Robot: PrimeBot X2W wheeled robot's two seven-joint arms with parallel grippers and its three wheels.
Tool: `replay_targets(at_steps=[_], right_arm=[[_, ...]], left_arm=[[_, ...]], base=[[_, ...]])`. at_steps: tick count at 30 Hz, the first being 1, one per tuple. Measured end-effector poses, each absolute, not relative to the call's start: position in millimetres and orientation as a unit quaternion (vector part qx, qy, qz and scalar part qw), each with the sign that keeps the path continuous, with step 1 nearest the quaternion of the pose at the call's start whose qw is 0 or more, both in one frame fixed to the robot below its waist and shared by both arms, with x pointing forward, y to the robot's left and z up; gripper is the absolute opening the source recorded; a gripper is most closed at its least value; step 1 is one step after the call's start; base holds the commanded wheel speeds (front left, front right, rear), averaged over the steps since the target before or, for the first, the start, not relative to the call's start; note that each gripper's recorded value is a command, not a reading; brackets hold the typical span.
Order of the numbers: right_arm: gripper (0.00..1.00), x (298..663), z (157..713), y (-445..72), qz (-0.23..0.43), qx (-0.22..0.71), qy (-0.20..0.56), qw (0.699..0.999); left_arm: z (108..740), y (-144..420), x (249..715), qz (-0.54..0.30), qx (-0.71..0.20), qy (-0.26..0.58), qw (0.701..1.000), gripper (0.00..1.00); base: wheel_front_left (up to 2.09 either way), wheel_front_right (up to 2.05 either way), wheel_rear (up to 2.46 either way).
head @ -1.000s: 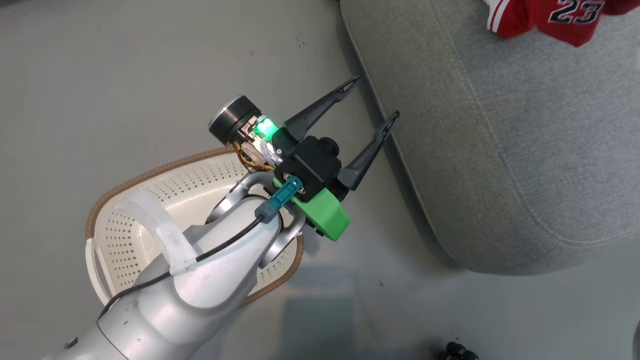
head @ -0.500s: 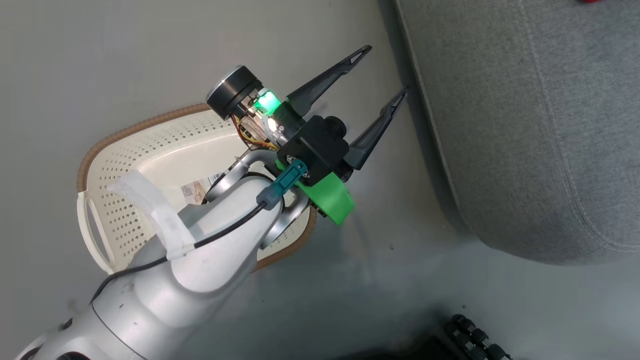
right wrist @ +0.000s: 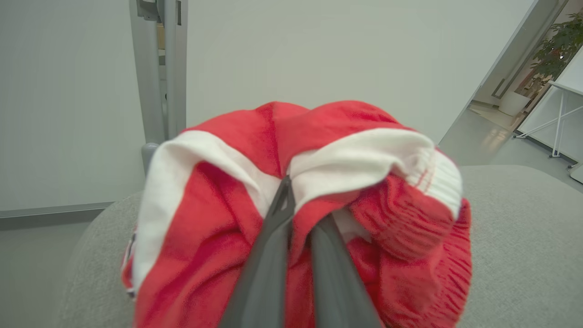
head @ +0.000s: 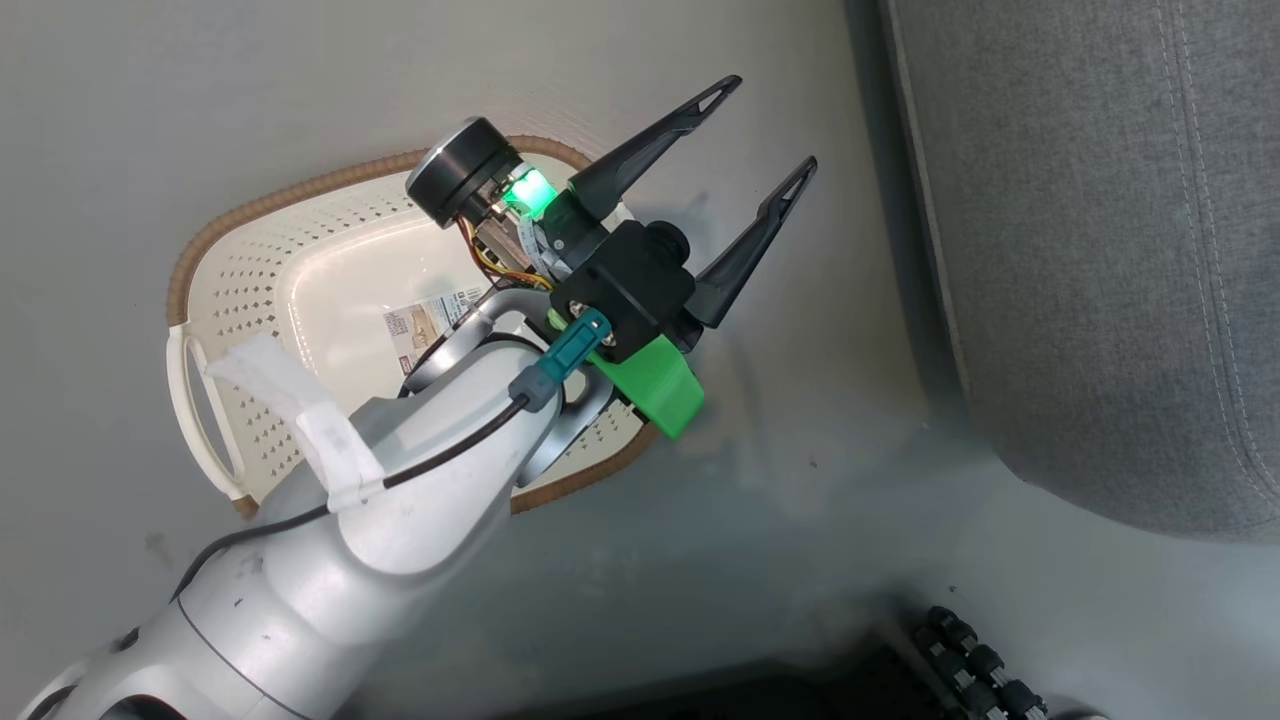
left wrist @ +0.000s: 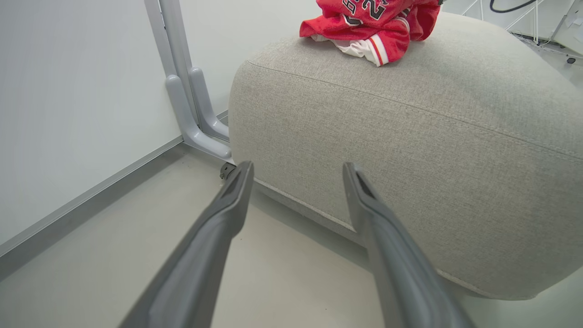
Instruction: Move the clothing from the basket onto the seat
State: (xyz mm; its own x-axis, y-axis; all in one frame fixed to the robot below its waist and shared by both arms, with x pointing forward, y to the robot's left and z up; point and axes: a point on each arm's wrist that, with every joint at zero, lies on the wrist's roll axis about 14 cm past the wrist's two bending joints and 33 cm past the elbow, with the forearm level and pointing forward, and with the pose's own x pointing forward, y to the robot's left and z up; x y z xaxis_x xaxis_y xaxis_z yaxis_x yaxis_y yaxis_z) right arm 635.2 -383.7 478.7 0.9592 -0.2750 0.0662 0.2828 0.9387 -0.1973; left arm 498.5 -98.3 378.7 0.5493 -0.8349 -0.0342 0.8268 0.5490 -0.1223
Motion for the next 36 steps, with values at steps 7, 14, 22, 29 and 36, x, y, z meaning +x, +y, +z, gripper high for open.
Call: replay_targets(at_steps=[7, 14, 22, 29, 36], right_arm=[[0.0, 624, 459, -386, -0.15, -0.096, 0.008, 0.984], [1.0, 604, 471, -375, -0.139, -0.096, -0.002, 0.986], [1.0, 568, 493, -368, -0.134, -0.096, -0.016, 0.986], [1.0, 531, 516, -351, -0.123, -0.074, -0.043, 0.989], [1.0, 505, 541, -308, -0.071, -0.054, -0.077, 0.993]], left_arm=[[380, -94, 502, -0.467, -0.04, 0.042, 0.883, 1.0], [396, -93, 500, -0.46, -0.038, 0.03, 0.886, 1.0], [422, -90, 486, -0.451, -0.039, 0.02, 0.891, 1.0], [448, -76, 477, -0.419, -0.043, 0.012, 0.907, 1.0], [477, -46, 469, -0.365, -0.046, -0.004, 0.93, 1.0]], base=[[0.0, 0.0, 0.0], [0.0, 0.0, 0.0], [0.0, 0.0, 0.0], [0.0, 0.0, 0.0], [0.0, 0.0, 0.0]])
